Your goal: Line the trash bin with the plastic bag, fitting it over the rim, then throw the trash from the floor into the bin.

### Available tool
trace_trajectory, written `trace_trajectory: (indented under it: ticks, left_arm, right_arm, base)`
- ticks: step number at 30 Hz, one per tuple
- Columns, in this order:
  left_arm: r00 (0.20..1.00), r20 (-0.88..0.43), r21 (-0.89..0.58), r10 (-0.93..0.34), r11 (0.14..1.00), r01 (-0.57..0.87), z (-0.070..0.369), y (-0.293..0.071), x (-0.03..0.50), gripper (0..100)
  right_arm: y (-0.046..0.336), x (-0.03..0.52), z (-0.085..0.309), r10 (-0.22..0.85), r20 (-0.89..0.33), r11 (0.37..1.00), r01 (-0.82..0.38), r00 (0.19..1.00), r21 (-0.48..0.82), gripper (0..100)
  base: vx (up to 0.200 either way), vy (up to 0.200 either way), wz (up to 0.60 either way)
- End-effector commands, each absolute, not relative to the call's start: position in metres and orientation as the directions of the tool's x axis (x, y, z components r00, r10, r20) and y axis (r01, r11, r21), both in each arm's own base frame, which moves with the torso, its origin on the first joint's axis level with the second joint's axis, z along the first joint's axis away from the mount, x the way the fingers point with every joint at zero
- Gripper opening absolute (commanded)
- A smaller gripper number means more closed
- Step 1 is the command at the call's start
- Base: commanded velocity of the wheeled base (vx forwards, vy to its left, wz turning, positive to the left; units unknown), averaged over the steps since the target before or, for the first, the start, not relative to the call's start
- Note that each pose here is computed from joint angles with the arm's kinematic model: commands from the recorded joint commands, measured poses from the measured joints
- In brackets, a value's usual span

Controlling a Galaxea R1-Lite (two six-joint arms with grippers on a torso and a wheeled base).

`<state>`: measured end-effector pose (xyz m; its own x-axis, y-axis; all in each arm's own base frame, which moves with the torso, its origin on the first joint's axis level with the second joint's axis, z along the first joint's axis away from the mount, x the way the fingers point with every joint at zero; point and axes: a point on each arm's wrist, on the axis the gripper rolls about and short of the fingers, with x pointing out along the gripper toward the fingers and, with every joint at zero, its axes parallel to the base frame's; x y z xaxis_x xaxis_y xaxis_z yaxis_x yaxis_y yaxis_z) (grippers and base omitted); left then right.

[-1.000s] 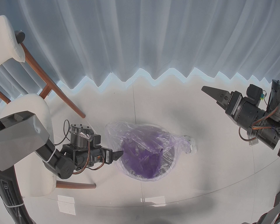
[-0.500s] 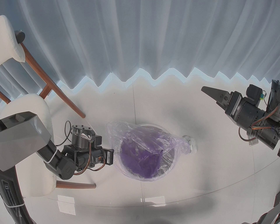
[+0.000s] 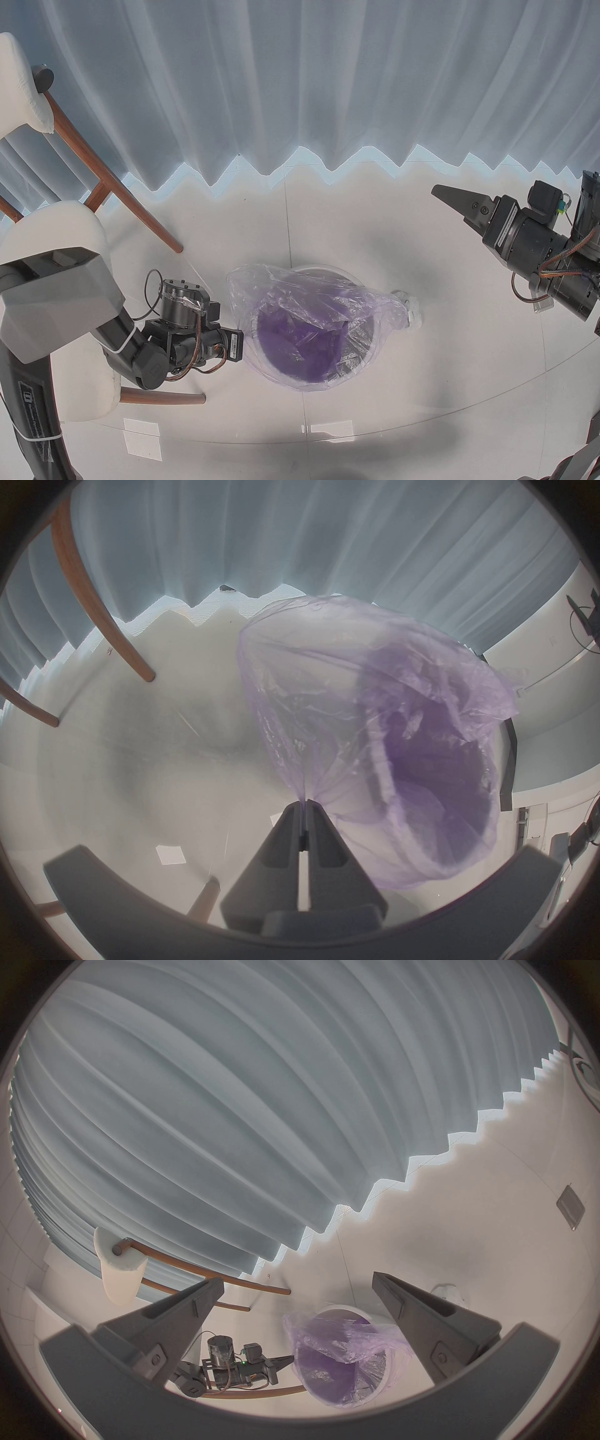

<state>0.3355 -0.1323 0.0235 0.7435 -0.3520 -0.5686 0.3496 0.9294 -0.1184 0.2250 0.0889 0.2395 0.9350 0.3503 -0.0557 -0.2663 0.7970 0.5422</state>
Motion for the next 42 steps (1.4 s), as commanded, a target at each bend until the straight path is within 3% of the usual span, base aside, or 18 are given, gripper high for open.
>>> trace_trajectory:
  ticks: [1,16,32,42]
  left_arm:
    - [0.736,-0.586,-0.114,-0.339,0.934,0.340,-0.009,-0.136,0.348,0]
    - [0.760,-0.565,-0.103,-0.319,0.942,0.319,-0.021,-0.134,0.355,0]
    - [0.844,-0.300,-0.116,-0.444,0.896,0.429,0.081,-0.129,0.274,0]
    - [0.792,-0.422,-0.119,-0.441,0.893,0.434,0.049,-0.121,0.243,0]
  right_arm:
    - [0.089,0.225,0.240,0.351,-0.054,0.796,-0.268,0.935,0.542,100]
    - [0.089,0.225,0.240,0.351,-0.054,0.796,-0.268,0.935,0.542,100]
    - [0.093,0.234,0.229,0.350,-0.098,0.805,-0.245,0.932,0.541,100]
    - [0.094,0.237,0.221,0.350,-0.121,0.809,-0.235,0.929,0.539,100]
  base:
    - [0.000,0.000,0.00]
    - [0.000,0.000,0.00]
    - [0.000,0.000,0.00]
    - [0.000,0.000,0.00]
